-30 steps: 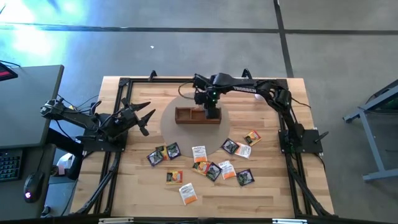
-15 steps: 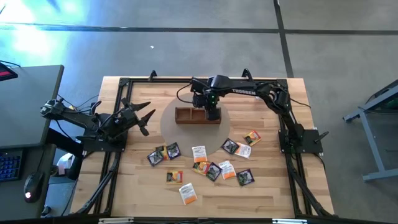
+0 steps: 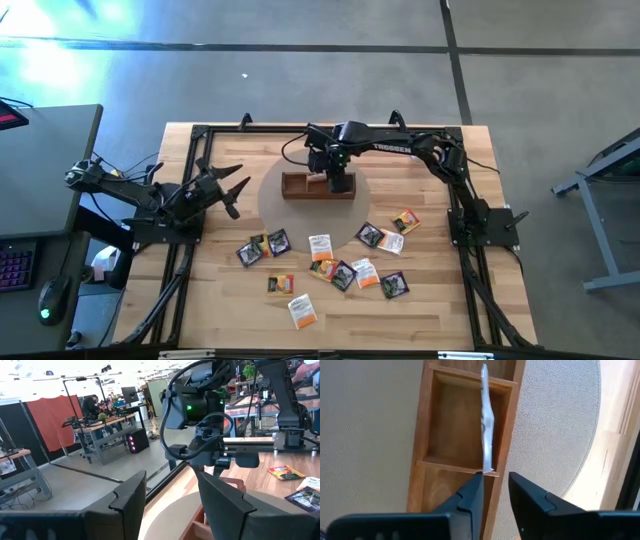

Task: Pick & Place Tea
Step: Put the white tea bag into the middle section of the wooden organizer

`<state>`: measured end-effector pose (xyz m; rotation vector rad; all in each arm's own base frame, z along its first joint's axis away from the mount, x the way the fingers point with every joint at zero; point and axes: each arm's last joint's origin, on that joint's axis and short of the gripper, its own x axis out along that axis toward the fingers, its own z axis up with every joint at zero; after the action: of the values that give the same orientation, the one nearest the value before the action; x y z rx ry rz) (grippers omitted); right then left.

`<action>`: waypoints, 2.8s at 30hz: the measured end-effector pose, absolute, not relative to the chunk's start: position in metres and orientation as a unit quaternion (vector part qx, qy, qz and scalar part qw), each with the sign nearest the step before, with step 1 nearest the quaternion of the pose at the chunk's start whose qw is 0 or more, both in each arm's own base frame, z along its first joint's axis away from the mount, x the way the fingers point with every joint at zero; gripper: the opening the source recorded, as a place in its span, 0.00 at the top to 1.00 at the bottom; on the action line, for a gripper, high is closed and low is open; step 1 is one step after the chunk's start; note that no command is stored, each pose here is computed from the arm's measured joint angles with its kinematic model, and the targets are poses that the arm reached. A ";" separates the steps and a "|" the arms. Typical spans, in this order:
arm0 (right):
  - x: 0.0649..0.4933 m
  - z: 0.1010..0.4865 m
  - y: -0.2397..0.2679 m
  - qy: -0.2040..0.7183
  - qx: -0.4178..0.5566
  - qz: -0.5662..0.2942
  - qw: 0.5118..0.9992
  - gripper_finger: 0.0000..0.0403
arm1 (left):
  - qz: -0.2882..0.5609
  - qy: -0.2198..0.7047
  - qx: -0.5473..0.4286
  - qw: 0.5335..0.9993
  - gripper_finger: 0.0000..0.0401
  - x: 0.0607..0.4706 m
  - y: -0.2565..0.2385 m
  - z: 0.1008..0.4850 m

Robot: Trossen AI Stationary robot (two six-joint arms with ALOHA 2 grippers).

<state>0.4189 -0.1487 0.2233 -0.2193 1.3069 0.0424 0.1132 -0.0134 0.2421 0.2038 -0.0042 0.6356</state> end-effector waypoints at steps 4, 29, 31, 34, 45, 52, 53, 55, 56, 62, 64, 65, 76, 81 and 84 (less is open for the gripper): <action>0.418 0.227 -0.147 0.617 -0.128 -0.011 0.777 0.73 | 0.325 0.000 0.099 0.941 0.55 0.113 -0.013 0.242; 0.446 0.235 -0.079 0.546 -0.108 0.016 0.831 0.74 | 0.326 0.026 0.090 0.941 0.55 0.113 -0.013 0.234; 0.446 0.228 -0.080 0.546 -0.111 0.014 0.830 0.70 | 0.326 0.026 0.090 0.941 0.55 0.113 -0.013 0.234; 0.445 0.217 -0.083 0.545 -0.108 0.007 0.831 0.65 | 0.323 0.026 0.091 0.942 0.55 0.113 -0.013 0.234; 0.432 0.180 -0.100 0.563 -0.090 -0.013 0.822 0.63 | 0.321 0.026 0.091 0.942 0.55 0.113 -0.013 0.234; 0.429 0.178 -0.108 0.555 -0.061 0.024 0.829 0.81 | 0.321 0.026 0.091 0.942 0.55 0.113 -0.013 0.234; 0.429 0.178 -0.109 0.554 -0.060 0.027 0.830 0.85 | 0.321 0.026 0.091 0.942 0.55 0.113 -0.013 0.234; 0.428 0.180 -0.111 0.555 -0.057 0.029 0.829 0.90 | 0.322 0.026 0.091 0.942 0.55 0.113 -0.013 0.234; 0.428 0.182 -0.112 0.556 -0.058 0.032 0.828 0.92 | 0.322 0.026 0.091 0.942 0.55 0.113 -0.013 0.234; 0.431 0.197 -0.113 0.554 -0.062 0.033 0.830 0.91 | 0.322 0.026 0.091 0.942 0.55 0.113 -0.013 0.234; 0.434 0.205 -0.114 0.546 -0.062 0.029 0.835 0.86 | 0.322 0.026 0.091 0.942 0.55 0.113 -0.013 0.234; 0.435 0.207 -0.114 0.542 -0.062 0.027 0.837 0.84 | 0.322 0.026 0.091 0.942 0.55 0.113 -0.013 0.234; 0.434 0.207 -0.114 0.548 -0.063 0.031 0.833 0.98 | 0.321 0.035 0.098 0.941 0.55 0.113 -0.013 0.232; 0.435 0.209 -0.119 0.543 -0.084 0.010 0.836 0.98 | 0.321 0.035 0.098 0.941 0.55 0.113 -0.013 0.232; 0.433 0.209 -0.128 0.548 -0.096 -0.017 0.831 0.99 | 0.321 0.035 0.098 0.941 0.55 0.113 -0.013 0.232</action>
<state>0.4330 -0.1282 0.2095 -0.2026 1.1622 -0.0362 0.1133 -0.0130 0.2320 0.1993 0.0711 0.6550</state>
